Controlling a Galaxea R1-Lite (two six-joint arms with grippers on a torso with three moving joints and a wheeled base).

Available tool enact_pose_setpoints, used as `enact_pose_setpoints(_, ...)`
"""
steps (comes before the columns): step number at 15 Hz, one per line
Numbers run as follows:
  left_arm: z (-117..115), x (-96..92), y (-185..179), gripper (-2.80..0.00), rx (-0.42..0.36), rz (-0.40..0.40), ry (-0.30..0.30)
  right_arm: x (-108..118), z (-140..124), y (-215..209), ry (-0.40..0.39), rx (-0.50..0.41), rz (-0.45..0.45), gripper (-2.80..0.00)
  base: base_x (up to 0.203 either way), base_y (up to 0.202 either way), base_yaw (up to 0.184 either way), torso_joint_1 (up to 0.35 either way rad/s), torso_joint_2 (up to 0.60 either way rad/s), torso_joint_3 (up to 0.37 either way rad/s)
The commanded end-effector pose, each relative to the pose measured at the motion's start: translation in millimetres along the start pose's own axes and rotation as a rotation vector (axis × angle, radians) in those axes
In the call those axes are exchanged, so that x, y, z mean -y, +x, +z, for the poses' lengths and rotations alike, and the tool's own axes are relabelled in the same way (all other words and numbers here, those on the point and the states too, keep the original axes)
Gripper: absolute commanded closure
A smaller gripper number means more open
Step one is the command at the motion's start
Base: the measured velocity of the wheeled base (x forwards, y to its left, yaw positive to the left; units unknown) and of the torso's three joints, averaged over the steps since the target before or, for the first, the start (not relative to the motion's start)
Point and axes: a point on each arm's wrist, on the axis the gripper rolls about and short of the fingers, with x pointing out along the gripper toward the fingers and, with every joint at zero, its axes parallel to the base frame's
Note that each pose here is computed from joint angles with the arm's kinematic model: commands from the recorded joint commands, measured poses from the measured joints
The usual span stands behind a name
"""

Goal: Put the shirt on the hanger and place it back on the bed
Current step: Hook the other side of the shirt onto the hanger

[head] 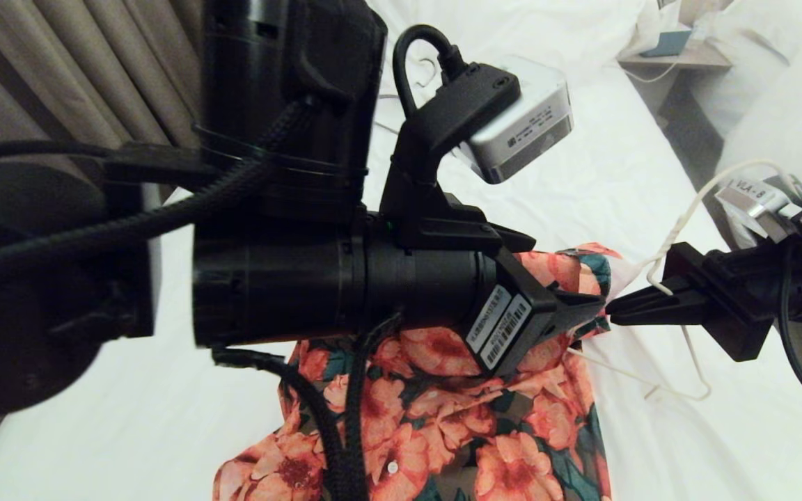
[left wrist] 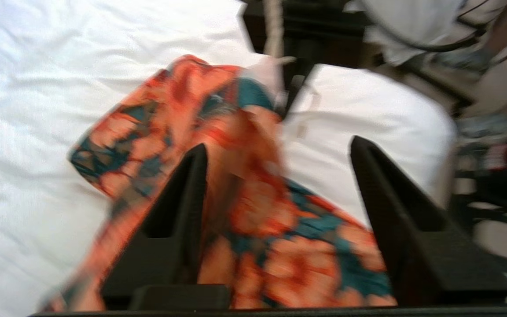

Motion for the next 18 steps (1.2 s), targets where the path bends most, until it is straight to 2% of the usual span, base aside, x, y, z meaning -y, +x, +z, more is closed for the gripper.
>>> enact_pose_setpoints(1, -16.2, -12.5, 33.9, -2.80, -0.001, 0.036, 0.051, -1.7, -1.3, 0.2, -0.001, 0.007, 0.006, 0.00, 0.000, 0.000, 0.000, 0.000, 0.00, 0.000)
enact_pose_setpoints(3, -17.8, -21.2, 46.6, -2.80, 0.034, 0.069, 0.103, -1.7, -4.2, 0.0, 0.000, 0.007, 0.006, 0.00, 0.000, 0.000, 0.000, 0.000, 0.00, 0.000)
enact_pose_setpoints(13, -26.0, -18.5, 64.3, -2.80, 0.009, 0.058, 0.104, -1.4, -1.0, 0.3, -0.016, 0.010, 0.007, 0.00, 0.000, 0.000, 0.000, 0.000, 0.00, 0.000)
enact_pose_setpoints(14, -26.0, -18.5, 64.1, -0.89, 0.008, 0.058, 0.105, -1.4, -1.0, 0.3, -0.016, 0.010, 0.007, 0.00, 0.000, 0.000, 0.000, 0.000, 0.00, 0.000)
enact_pose_setpoints(15, -26.2, -18.3, 63.4, 0.00, 0.004, 0.057, 0.106, -1.2, -0.7, 0.2, -0.017, 0.011, 0.006, 0.00, 0.000, 0.000, 0.000, 0.000, 0.00, 0.000)
enact_pose_setpoints(18, -27.3, -17.4, 63.2, 0.00, 0.000, 0.054, 0.106, 0.4, 0.9, 0.0, -0.024, 0.011, 0.005, 0.00, 0.000, 0.000, 0.000, 0.000, 0.00, 0.000)
